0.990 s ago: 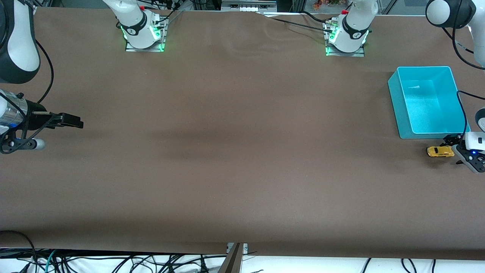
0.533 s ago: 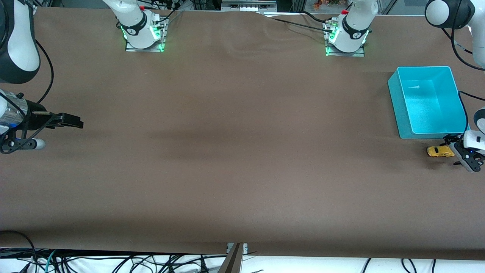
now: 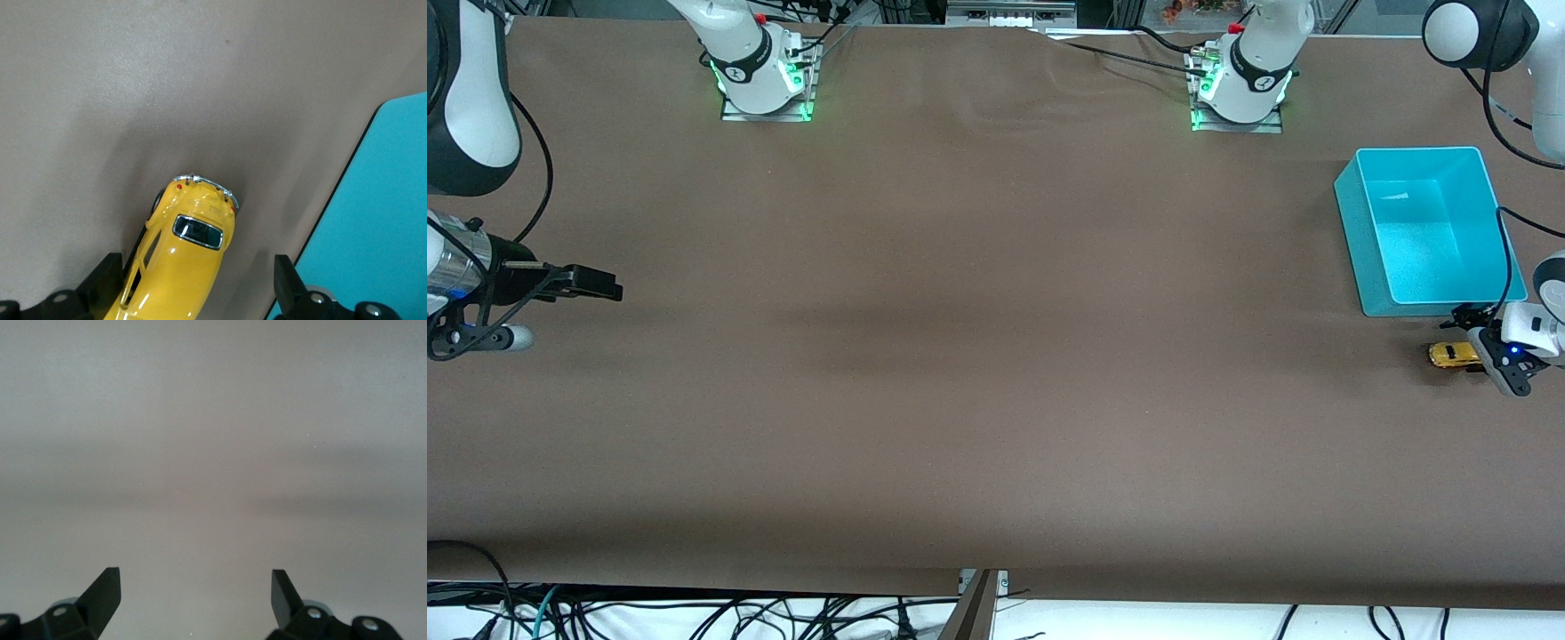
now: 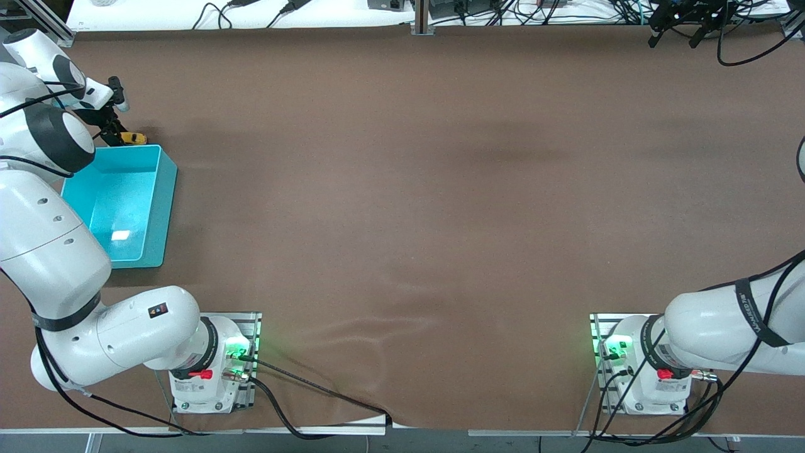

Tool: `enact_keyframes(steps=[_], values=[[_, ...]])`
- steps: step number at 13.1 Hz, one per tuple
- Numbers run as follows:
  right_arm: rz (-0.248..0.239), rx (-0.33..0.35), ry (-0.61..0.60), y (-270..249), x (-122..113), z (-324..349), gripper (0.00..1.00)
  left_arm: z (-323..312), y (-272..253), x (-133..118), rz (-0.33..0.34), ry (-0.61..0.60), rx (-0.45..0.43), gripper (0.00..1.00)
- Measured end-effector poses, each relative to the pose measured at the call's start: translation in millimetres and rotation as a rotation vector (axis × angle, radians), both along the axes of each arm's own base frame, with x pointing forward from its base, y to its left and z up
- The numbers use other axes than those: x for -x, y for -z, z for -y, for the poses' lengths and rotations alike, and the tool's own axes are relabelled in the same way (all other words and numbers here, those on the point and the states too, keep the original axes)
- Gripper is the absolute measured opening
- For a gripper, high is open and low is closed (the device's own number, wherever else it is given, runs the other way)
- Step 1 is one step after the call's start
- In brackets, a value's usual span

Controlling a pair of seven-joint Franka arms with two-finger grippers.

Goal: Wind and store yellow beetle car
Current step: 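Lift the car into the cyan box with the left gripper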

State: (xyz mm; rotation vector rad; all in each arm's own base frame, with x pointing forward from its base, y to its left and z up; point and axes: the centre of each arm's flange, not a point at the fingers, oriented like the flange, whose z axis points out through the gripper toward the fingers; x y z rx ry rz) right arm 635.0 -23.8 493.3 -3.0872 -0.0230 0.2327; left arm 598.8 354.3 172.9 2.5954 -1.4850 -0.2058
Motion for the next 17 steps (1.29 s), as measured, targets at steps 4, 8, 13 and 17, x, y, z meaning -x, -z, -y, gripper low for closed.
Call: enact_keyframes(steps=[4,8,13,17], values=[[0.000,0.000,0.000,0,0,0,1.00,-1,-2,-2,0.007,0.002,-0.004,0.53],[0.000,0.000,0.000,0,0,0,1.00,-8,-31,-18,0.058,0.007,-0.032,0.47],[0.000,0.000,0.000,0,0,0,1.00,3,-149,-36,0.099,0.024,-0.029,0.46],[0.000,0.000,0.000,0,0,0,1.00,26,-200,16,0.021,0.009,0.040,0.46]])
